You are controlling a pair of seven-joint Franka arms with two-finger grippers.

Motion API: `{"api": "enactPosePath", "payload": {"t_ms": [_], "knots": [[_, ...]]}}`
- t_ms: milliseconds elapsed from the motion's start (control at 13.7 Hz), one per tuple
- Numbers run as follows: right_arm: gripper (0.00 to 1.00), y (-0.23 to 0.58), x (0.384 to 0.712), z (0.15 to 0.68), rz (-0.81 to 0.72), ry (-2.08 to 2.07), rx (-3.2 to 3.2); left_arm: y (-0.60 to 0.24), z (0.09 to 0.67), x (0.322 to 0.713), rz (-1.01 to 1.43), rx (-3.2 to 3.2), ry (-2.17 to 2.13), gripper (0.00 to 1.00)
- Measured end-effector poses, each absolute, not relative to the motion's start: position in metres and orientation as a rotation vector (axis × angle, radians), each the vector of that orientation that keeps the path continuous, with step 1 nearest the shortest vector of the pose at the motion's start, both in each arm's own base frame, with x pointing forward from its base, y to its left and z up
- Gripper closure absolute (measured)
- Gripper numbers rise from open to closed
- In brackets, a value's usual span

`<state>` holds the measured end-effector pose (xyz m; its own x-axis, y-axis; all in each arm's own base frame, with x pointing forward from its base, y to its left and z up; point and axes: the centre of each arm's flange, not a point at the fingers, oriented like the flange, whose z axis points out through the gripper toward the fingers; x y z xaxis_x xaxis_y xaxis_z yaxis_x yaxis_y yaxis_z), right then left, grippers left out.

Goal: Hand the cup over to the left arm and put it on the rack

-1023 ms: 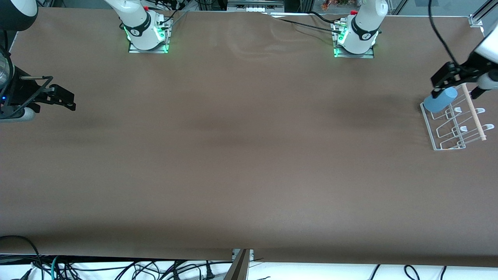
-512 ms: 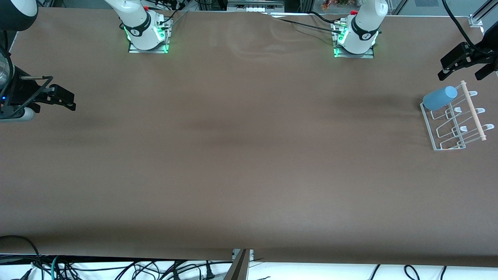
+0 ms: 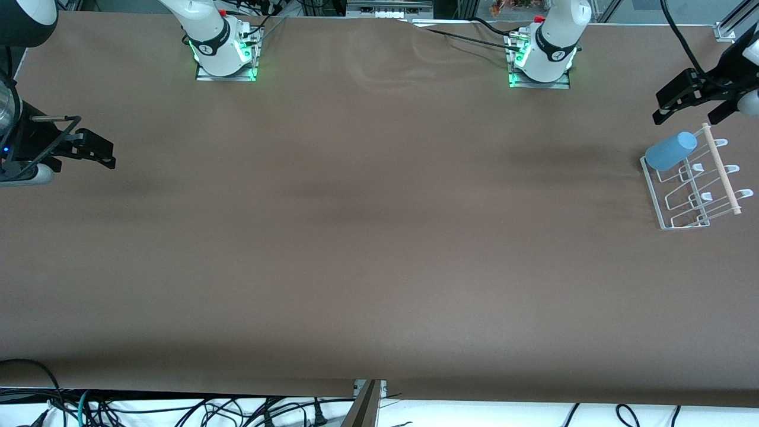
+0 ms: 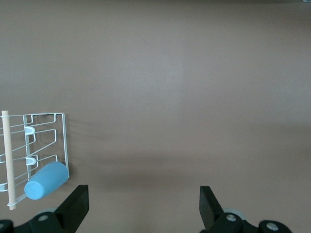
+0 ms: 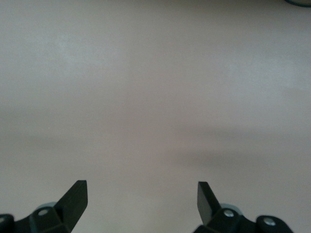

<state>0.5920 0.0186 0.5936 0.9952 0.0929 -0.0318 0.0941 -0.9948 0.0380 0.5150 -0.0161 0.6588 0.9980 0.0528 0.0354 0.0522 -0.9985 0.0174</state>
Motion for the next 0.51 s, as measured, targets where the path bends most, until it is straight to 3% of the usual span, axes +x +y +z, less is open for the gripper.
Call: {"api": "enactPosePath", "payload": {"t_ms": [512], "knots": [[0.00,0.0186,0.5920,0.5936,-0.046,0.145,3.098,-0.0213,0.6536,0.5161,0.022,3.126,0.077,0.00]]}}
